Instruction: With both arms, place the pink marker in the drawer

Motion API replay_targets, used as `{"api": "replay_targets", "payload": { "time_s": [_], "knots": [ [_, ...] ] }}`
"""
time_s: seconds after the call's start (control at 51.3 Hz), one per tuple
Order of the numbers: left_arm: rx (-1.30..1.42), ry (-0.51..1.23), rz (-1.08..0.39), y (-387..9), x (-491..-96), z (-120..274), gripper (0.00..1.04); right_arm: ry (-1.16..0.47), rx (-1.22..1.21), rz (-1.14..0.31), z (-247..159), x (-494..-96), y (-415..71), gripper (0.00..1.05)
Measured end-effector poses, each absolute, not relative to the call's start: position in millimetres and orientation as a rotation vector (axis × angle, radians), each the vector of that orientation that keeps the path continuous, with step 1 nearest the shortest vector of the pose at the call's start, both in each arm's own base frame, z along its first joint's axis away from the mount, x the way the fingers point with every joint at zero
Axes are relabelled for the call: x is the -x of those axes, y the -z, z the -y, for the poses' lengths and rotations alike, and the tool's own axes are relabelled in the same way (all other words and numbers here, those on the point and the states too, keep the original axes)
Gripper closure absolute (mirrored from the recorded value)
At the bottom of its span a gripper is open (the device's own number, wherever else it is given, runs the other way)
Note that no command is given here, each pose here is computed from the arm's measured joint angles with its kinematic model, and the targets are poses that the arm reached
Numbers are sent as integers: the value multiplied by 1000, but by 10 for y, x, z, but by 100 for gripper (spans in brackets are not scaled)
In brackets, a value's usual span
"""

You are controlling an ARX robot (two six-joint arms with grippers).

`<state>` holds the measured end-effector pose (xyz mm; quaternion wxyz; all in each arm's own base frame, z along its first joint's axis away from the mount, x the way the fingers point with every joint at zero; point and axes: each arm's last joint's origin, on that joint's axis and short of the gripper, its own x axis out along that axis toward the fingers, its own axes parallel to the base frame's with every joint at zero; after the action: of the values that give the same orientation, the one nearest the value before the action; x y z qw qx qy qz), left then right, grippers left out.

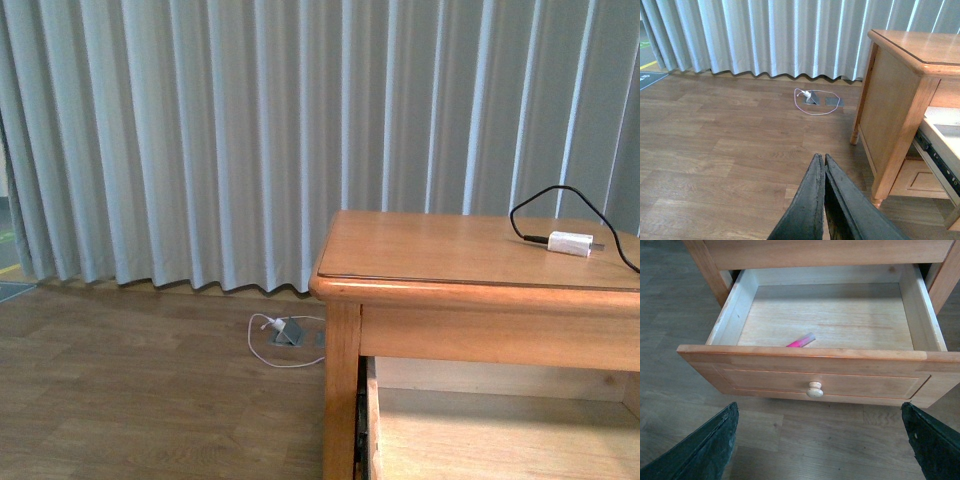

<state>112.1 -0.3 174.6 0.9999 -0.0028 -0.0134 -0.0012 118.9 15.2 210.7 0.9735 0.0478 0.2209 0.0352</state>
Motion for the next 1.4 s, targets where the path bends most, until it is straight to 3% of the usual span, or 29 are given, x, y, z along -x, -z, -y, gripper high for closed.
{"api": "replay_targets", "payload": {
  "time_s": [0.624, 0.78, 0.897, 0.956, 1.112, 1.404],
  "knots": [
    [6, 3, 20, -1710, -966, 2, 100, -71, -96, -446, -152, -1189, -2106, 8],
    [5, 2, 20, -1711, -965, 2, 72, 33, -73, -280, -152, -1248, -2076, 8],
    [5, 2, 20, -1710, -965, 2, 42, -59, -113, -520, -134, -1471, -1856, 8],
    [5, 2, 20, -1710, -965, 2, 34, -84, -134, -607, -112, -1598, -1748, 8],
    [5, 2, 20, -1710, -965, 2, 6, -80, -137, -713, -67, -2012, -1515, 8],
    [5, 2, 20, -1710, -965, 2, 6, -14, -89, -772, -69, -2556, -1035, 8]
  ]
}}
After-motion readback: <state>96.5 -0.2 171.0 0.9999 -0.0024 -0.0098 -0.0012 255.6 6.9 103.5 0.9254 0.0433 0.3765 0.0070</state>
